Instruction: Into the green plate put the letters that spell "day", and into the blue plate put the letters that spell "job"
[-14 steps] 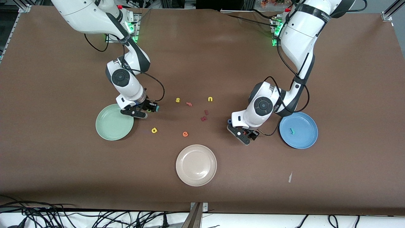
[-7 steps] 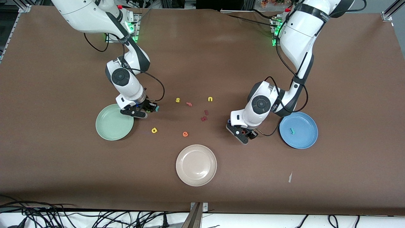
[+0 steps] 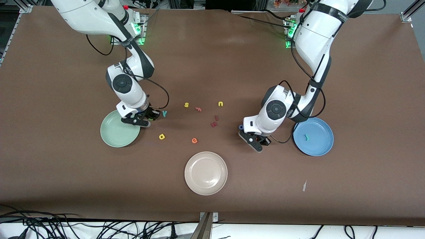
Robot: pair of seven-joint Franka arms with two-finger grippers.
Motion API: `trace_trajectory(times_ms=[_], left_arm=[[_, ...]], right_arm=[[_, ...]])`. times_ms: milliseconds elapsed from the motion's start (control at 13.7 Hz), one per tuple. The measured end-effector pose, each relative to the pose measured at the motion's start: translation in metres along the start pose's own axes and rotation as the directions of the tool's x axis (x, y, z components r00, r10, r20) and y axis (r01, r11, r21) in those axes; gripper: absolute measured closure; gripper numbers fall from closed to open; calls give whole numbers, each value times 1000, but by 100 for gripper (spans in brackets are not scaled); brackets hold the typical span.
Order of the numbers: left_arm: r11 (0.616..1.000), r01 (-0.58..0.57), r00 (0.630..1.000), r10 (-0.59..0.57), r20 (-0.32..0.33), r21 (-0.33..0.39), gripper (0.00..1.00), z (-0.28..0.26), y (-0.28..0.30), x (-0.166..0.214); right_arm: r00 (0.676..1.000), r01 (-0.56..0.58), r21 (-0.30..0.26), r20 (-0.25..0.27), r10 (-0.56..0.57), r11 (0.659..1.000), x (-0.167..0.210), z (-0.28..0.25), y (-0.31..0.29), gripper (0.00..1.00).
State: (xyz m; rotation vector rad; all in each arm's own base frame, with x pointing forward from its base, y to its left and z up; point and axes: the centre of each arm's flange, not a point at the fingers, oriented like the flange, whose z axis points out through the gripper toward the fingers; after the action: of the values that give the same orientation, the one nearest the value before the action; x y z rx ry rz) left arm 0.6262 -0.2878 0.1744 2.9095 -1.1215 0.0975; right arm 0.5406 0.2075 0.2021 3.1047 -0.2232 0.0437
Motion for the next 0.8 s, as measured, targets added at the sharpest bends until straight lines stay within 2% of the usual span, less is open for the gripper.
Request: trace_trajectory(times_ms=[292,584,803], left_arm=[[992,123,988,-121,94,-12,72,-35,-82,-28],[975,221,960,-212,182,-26,72,-69,-138,-65],[957,287,938,-274,213,-30,72,-71,-174,-94]], right_arm=[[997,81,-46,4,-81,996,44,-42,43,71],[993,119,-53,21,-118,991,56,-39,75,68],[993,120,-52,27,-119,991,55,-36,74,40]])
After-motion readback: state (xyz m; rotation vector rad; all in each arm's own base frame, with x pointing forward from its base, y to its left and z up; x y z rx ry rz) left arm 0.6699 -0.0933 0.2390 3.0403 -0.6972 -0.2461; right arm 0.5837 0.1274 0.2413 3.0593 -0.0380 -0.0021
